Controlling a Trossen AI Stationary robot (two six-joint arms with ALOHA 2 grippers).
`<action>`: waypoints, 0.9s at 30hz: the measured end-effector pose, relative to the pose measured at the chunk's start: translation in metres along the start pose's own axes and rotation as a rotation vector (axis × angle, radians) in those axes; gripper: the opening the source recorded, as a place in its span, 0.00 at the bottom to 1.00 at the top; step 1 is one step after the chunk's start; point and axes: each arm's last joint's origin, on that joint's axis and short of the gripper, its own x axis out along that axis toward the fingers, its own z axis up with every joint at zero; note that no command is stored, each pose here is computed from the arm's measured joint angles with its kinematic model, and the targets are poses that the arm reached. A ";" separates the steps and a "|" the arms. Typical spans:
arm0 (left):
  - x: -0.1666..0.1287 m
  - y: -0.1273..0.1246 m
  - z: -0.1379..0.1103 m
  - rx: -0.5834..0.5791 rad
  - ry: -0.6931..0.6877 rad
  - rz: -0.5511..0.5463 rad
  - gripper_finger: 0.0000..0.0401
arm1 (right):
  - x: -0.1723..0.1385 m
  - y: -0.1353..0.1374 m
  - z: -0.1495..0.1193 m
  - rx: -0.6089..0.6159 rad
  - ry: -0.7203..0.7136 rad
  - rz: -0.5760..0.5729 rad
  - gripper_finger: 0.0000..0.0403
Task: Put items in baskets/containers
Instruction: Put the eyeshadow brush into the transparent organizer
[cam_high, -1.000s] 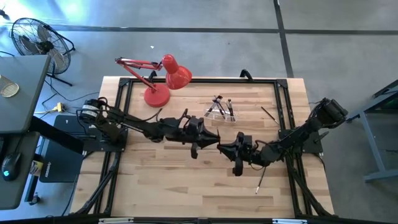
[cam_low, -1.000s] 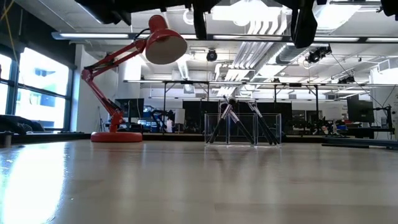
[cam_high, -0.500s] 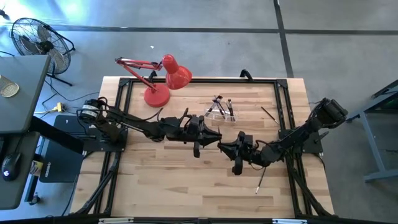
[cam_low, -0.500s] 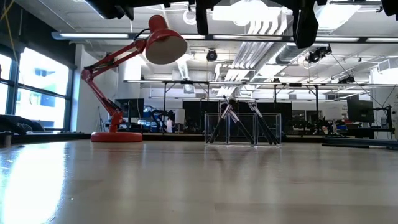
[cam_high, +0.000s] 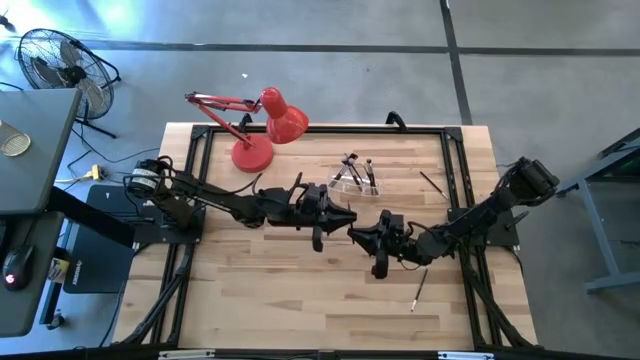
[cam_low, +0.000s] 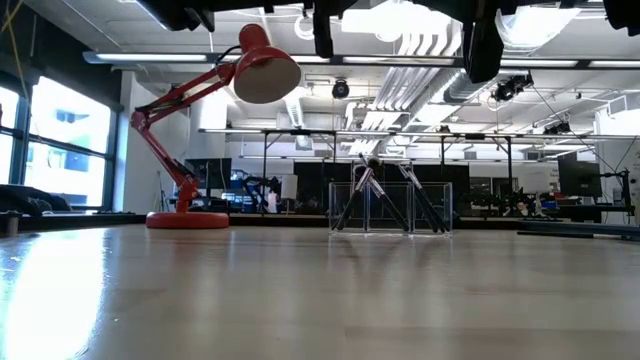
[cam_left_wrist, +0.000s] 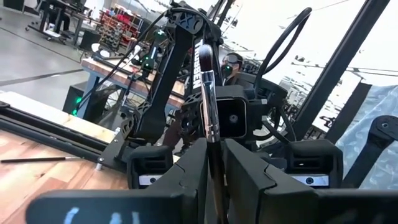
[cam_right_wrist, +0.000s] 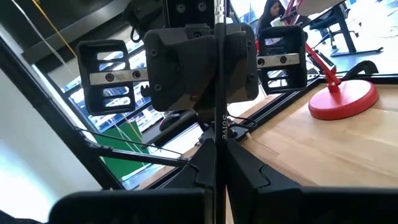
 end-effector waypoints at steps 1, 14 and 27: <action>0.000 0.000 0.000 0.001 0.000 0.001 0.13 | 0.000 0.000 0.000 0.001 -0.001 -0.002 0.03; 0.000 0.004 0.001 0.017 0.006 0.007 0.07 | 0.000 -0.001 -0.001 0.001 -0.001 -0.017 0.03; 0.001 0.043 0.016 0.005 0.091 -0.068 0.03 | -0.001 -0.006 -0.001 0.041 -0.076 -0.173 0.24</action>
